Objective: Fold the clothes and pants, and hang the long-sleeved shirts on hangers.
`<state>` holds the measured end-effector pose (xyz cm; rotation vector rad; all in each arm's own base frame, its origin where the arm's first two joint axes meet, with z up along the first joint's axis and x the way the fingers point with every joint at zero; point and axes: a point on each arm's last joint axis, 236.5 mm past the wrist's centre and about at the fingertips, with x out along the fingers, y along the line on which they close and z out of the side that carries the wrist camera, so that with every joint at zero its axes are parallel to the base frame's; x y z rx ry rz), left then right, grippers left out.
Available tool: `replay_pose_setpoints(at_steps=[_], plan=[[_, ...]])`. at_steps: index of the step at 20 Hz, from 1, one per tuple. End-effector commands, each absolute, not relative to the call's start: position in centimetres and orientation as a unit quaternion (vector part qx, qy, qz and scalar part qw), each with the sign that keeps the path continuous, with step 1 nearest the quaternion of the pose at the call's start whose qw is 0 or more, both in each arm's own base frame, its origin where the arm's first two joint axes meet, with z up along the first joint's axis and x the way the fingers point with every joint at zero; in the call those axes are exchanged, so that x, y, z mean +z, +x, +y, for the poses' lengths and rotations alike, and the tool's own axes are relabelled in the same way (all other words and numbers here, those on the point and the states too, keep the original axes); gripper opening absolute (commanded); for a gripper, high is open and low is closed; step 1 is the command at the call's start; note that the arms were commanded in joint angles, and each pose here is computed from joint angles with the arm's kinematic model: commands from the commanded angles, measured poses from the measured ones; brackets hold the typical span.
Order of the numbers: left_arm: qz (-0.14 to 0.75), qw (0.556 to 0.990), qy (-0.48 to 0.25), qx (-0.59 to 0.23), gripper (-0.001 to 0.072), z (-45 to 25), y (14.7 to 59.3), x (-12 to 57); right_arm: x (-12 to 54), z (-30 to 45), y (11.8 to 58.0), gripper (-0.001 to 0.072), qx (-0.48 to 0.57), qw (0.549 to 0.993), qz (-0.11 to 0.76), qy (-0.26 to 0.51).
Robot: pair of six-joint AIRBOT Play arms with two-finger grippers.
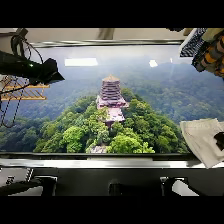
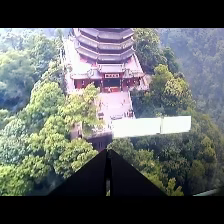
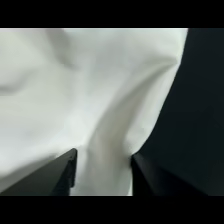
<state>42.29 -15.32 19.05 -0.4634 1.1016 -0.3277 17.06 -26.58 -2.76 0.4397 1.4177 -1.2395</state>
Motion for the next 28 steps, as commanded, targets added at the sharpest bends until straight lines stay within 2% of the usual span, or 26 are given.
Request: replay_pose_setpoints(at_steps=[1, 2, 3, 5, 7, 9, 11, 15, 18, 19, 22, 28], plan=[[0.519, 0.813, -0.217, -0.153, 0.0013, -15.3, 42.4, 18.8, 0.4, -28.4, 19.7, 0.0561, -0.531, 0.605, 0.563, 0.187], [0.520, 0.812, -0.217, -0.152, 0.0014, -15.3, 42.5, 18.6, 1.4, -28.7, 20.3, 0.0590, -0.531, 0.611, 0.556, 0.190], [0.520, 0.814, -0.214, -0.147, 0.0015, -15.0, 42.6, 18.5, 2.3, -28.6, 21.4, 0.0586, -0.525, 0.625, 0.540, 0.207], [0.519, 0.823, -0.195, -0.122, 0.0043, -13.7, 43.0, 17.9, 4.7, -27.2, 26.1, 0.0586, -0.471, 0.690, 0.486, 0.258], [0.518, 0.830, -0.183, -0.101, 0.0044, -12.3, 43.3, 17.6, 8.0, -23.8, 32.2, 0.0580, -0.360, 0.766, 0.425, 0.320], [0.516, 0.833, -0.173, -0.097, 0.0039, -11.5, 43.4, 17.5, 11.0, -18.8, 36.3, 0.0498, -0.243, 0.807, 0.392, 0.368], [0.523, 0.833, -0.155, -0.095, 0.0030, -11.1, 43.0, 17.2, 12.0, -13.2, 37.8, 0.0468, -0.156, 0.828, 0.416, 0.343], [0.542, 0.824, -0.086, -0.145, 0.0011, -12.8, 40.8, 16.0, 10.9, -0.2, 37.8, 0.0190, 0.006, 0.827, 0.512, 0.232], [0.560, 0.814, -0.053, -0.146, 0.0011, -12.9, 38.2, 13.8, 10.6, 7.1, 37.0, 0.0060, 0.084, 0.825, 0.535, 0.158], [0.560, 0.816, -0.043, -0.138, 0.0011, -12.6, 37.7, 13.2, 10.5, 9.0, 36.5, 0.0037, 0.105, 0.823, 0.540, 0.139], [0.570, 0.812, -0.028, -0.123, 0.0012, -11.6, 36.6, 12.2, 10.3, 12.1, 35.5, 0.0037, 0.138, 0.820, 0.546, 0.102], [0.582, 0.806, -0.019, -0.112, 0.0013, -10.9, 36.2, 11.7, 10.2, 12.6, 35.1, 0.0039, 0.144, 0.816, 0.551, 0.099]])
